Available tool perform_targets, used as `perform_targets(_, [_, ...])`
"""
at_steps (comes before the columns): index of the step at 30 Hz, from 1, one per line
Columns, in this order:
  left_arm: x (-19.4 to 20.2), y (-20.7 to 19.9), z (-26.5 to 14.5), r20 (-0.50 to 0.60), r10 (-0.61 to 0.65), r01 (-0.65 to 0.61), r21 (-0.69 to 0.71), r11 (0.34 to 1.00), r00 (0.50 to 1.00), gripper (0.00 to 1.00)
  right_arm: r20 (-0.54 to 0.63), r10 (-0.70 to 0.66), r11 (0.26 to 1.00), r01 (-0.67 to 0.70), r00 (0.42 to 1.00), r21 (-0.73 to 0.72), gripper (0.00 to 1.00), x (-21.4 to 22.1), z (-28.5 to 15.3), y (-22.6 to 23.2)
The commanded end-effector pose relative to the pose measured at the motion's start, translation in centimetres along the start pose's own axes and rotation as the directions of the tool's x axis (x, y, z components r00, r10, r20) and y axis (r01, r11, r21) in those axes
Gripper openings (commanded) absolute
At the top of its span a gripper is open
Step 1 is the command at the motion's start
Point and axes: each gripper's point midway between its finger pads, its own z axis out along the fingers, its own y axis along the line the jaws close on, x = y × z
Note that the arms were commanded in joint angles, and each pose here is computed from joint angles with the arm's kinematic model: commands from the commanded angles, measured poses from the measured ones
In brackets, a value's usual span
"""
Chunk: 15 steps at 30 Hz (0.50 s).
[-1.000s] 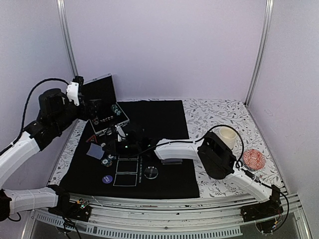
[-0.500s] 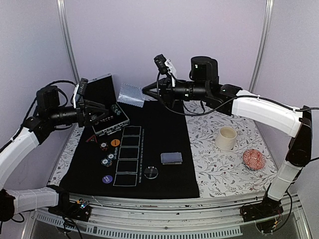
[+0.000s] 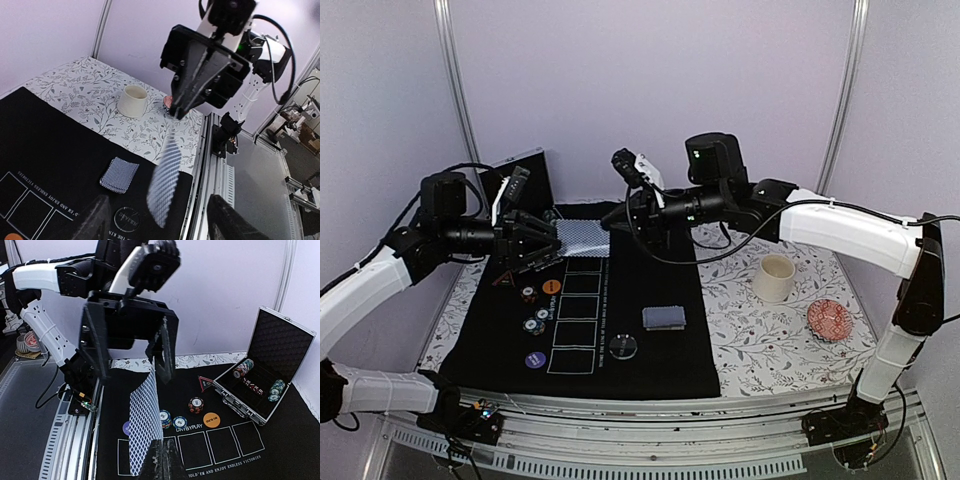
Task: Distribute texas hold em gaming equipment
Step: Pass from the right arm to the left
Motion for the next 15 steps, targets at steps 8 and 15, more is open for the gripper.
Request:
perform_targets(8, [0.0, -0.9, 1.9, -0.023, 0.030, -0.029, 0.046, 0.999, 0.999, 0.13, -0.017, -0.028, 0.997, 0.027, 0.999, -0.069, 0.01, 0.6, 0.7, 1.8])
perform_targets(15, [0.7, 1.4, 1.6, 0.019, -0.108, 0.110, -0.081, 0.991, 0.994, 0.00, -0.012, 0.013, 0.998, -0.012, 1.000, 0.062, 0.27, 0.9, 0.1, -0.5])
